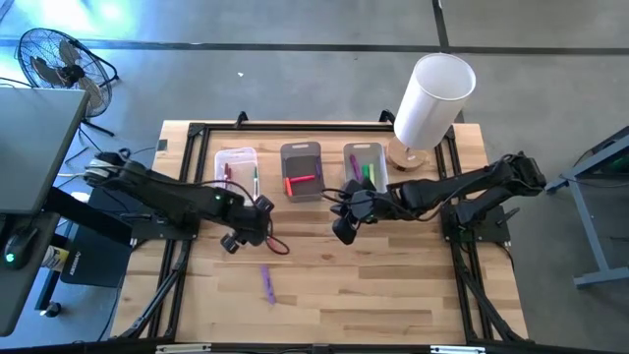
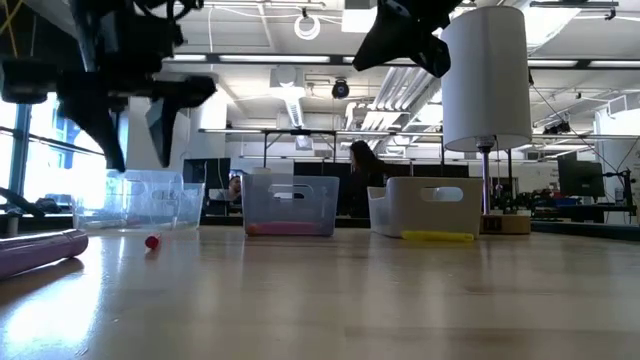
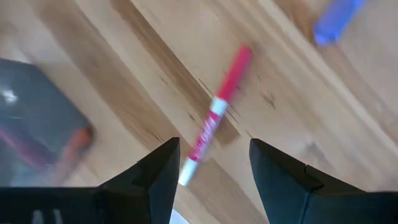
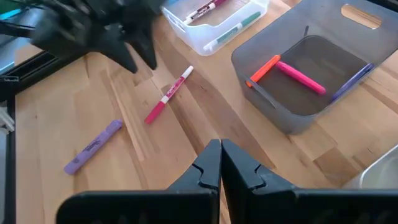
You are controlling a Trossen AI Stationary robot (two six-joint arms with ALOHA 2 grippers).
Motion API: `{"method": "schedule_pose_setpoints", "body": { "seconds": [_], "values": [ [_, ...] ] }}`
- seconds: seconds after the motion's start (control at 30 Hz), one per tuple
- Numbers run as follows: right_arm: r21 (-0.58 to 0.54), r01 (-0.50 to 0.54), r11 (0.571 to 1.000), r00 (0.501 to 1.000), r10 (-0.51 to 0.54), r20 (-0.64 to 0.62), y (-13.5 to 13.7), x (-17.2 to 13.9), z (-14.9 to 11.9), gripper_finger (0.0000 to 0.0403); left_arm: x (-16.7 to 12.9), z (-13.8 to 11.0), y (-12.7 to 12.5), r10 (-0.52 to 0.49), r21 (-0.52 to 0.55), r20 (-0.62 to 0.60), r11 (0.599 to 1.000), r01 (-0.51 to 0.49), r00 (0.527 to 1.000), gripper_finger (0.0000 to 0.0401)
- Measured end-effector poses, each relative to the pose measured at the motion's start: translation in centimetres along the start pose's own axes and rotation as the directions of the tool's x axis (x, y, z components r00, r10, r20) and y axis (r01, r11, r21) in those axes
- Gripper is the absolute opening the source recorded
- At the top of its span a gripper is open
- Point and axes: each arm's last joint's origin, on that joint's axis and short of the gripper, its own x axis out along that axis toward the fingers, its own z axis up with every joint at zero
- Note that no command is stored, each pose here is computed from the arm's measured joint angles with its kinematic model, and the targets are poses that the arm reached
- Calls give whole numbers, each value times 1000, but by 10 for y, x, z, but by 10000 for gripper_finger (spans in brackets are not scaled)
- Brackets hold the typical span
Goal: Pick & Place Markers
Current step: Put the light pink marker pen into the transparent bin
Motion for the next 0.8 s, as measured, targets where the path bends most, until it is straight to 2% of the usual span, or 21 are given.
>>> {"method": "schedule_pose_setpoints", "body": {
  "seconds": [0.3, 0.5, 0.67, 0.8],
  "values": [
    [11, -20, 1000, 1000, 20, 4, 5, -2, -3, 0, 49, 8, -2, -71, 105, -134, 991, 86, 988, 188],
    [7, -27, 1000, 1000, 27, 2, 9, -3, -5, 0, 73, 11, -2, -63, 138, -168, 987, 87, 984, 188],
    [4, -27, 1000, 1000, 27, 2, 9, -4, -5, 0, 81, 12, -3, -97, 136, -174, 983, 122, 980, 185],
    [1, -24, 1000, 1000, 24, 2, 9, -4, -6, 0, 82, 12, -4, -108, 135, -172, 982, 132, 979, 158]
  ]
}}
